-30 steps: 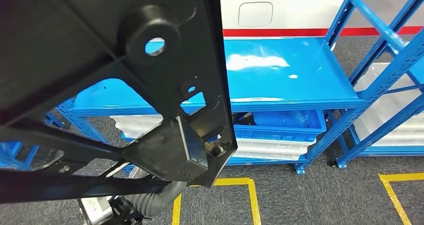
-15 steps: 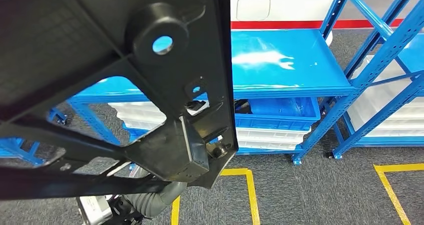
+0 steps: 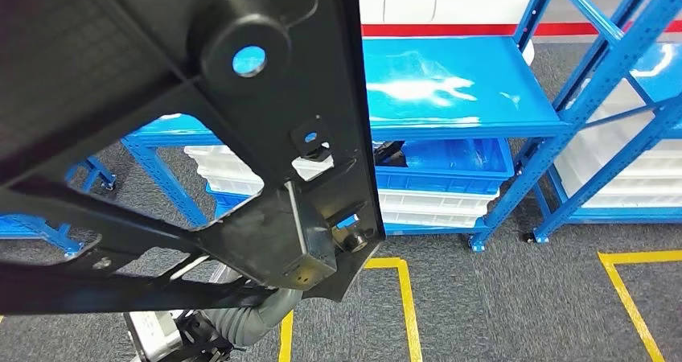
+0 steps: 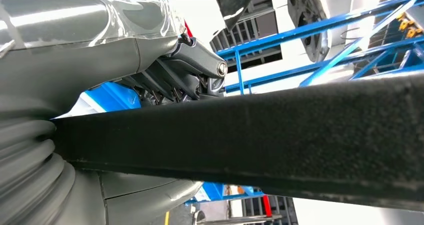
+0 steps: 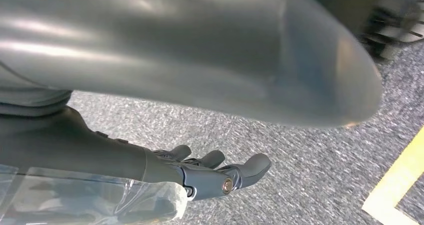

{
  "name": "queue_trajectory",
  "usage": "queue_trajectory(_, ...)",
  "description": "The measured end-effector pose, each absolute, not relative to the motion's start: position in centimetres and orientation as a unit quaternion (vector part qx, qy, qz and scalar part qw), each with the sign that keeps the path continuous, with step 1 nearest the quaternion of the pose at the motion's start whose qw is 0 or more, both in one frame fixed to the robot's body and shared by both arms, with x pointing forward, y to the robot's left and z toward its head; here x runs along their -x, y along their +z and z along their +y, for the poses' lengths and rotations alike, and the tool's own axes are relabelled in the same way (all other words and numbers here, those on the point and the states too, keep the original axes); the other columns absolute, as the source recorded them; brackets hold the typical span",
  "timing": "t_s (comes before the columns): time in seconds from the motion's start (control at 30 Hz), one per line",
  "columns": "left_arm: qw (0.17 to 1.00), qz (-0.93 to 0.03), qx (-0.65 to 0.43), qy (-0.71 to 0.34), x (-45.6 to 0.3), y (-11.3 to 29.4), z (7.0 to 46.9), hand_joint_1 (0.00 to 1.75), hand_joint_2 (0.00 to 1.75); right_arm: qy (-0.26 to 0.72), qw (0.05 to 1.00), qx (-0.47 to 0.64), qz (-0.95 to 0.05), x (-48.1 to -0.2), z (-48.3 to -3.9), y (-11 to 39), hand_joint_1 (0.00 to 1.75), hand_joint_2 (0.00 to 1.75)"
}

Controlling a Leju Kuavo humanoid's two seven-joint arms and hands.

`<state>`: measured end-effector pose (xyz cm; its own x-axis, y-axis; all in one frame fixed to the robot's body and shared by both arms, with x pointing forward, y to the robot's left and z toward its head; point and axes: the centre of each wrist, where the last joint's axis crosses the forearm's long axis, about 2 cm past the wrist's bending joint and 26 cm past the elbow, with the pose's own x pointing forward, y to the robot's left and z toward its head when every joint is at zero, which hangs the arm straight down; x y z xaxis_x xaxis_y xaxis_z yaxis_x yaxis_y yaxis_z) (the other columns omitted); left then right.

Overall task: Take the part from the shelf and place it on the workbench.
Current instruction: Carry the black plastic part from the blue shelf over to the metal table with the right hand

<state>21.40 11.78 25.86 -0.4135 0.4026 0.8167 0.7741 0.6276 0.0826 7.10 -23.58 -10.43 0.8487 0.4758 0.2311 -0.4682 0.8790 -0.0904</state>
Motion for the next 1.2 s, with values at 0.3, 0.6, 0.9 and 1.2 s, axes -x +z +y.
queue_trajectory(0.3, 0.401, -0.808, 0.364, -0.231, -21.38, 25.82, 11.79, 1.75, 1.75, 0.245, 0.962, 0.015, -0.122, -6.96, -23.55, -10.45, 0.0, 0.0)
queue_trajectory(0.6, 0.399, -0.809, 0.364, -0.232, -21.45, 25.93, 11.79, 1.75, 1.75, 0.245, 0.962, 0.014, -0.122, -6.98, -23.44, -10.43, 0.0, 0.0)
queue_trajectory(0.9, 0.4, -0.808, 0.365, -0.231, -21.4, 25.88, 11.78, 1.75, 1.75, 0.244, 0.962, 0.014, -0.122, -6.94, -23.55, -10.45, 0.0, 0.0)
queue_trajectory(1.2, 0.399, -0.807, 0.371, -0.229, -21.43, 25.91, 11.77, 1.75, 1.75, 0.243, 0.962, 0.014, -0.122, -7.04, -23.55, -10.44, 0.0, 0.0)
